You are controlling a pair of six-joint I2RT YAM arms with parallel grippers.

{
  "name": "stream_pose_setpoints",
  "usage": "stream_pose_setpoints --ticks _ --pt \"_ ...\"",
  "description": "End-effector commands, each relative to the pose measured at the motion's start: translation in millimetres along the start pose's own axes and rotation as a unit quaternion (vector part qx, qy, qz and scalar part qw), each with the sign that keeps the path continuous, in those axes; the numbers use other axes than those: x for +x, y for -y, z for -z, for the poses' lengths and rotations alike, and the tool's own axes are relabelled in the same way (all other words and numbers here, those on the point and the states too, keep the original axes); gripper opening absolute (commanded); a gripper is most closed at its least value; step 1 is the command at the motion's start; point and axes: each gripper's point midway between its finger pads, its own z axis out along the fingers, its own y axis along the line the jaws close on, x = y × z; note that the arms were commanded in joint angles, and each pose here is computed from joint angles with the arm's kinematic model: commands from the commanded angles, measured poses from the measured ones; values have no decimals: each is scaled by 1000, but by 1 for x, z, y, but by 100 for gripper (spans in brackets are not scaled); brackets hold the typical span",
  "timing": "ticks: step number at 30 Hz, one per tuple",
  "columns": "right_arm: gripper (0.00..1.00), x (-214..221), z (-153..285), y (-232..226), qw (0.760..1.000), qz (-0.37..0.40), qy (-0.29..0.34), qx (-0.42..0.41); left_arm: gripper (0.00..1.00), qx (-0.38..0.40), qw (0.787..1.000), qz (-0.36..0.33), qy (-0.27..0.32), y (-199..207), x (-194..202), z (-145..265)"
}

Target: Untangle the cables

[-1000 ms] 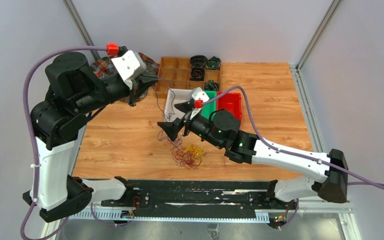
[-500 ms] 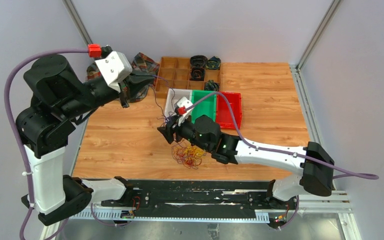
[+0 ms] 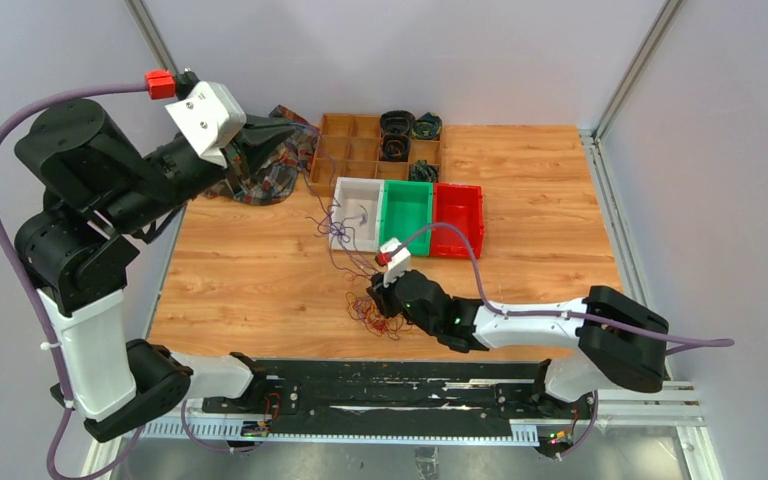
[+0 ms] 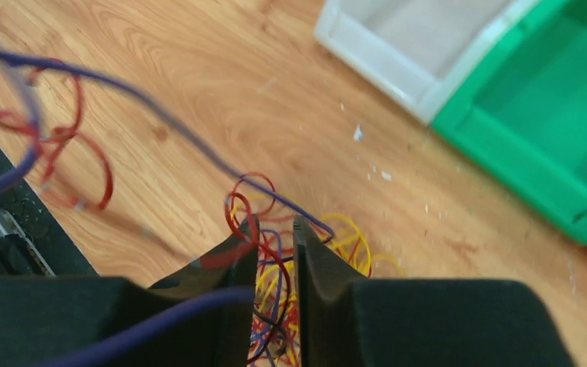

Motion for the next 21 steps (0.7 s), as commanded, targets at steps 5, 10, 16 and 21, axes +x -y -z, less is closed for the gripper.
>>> stream_pose_setpoints --ticks 5,10,16,21 --pt "1 24 22 37 996 -52 7 67 0 -153 986 -54 26 -59 -27 16" --pt "1 52 40 61 991 -70 -6 110 0 -254 963 -75 44 -96 -45 34" --pt "1 76 61 87 984 -92 -12 155 0 -384 913 -106 92 -136 -79 70" --pt "1 90 75 106 975 -117 -13 189 0 -475 855 -109 178 -154 -117 115"
